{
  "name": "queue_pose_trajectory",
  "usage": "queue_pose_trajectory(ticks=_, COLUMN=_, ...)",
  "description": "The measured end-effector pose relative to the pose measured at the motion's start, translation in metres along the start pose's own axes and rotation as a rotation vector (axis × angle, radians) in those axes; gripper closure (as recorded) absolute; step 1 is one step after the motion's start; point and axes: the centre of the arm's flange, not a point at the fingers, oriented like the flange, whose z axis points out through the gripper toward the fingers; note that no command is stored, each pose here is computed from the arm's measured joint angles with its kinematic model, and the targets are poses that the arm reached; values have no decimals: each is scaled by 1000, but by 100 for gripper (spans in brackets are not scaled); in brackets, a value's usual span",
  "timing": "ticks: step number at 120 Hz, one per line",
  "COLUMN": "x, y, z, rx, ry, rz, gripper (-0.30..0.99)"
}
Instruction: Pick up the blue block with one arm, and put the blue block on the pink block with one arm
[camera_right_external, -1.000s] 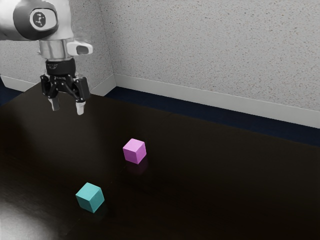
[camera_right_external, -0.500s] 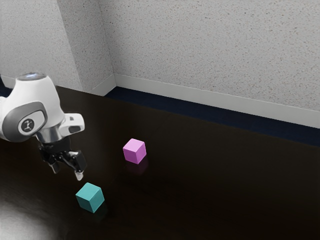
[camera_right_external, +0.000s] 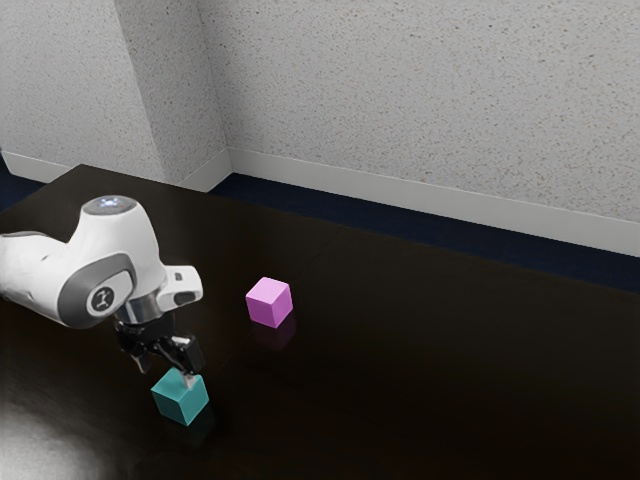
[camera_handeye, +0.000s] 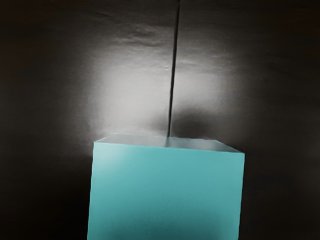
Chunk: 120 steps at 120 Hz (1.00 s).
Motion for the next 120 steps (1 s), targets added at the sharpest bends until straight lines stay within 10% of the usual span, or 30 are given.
queue_pose_trajectory(ticks=66, x=-3, y=6, z=33, rx=7, ry=2, rz=27, gripper=2)
queue_pose_trajectory(ticks=120, x=11, y=0, z=36, rx=7, ry=33, rz=14, gripper=33)
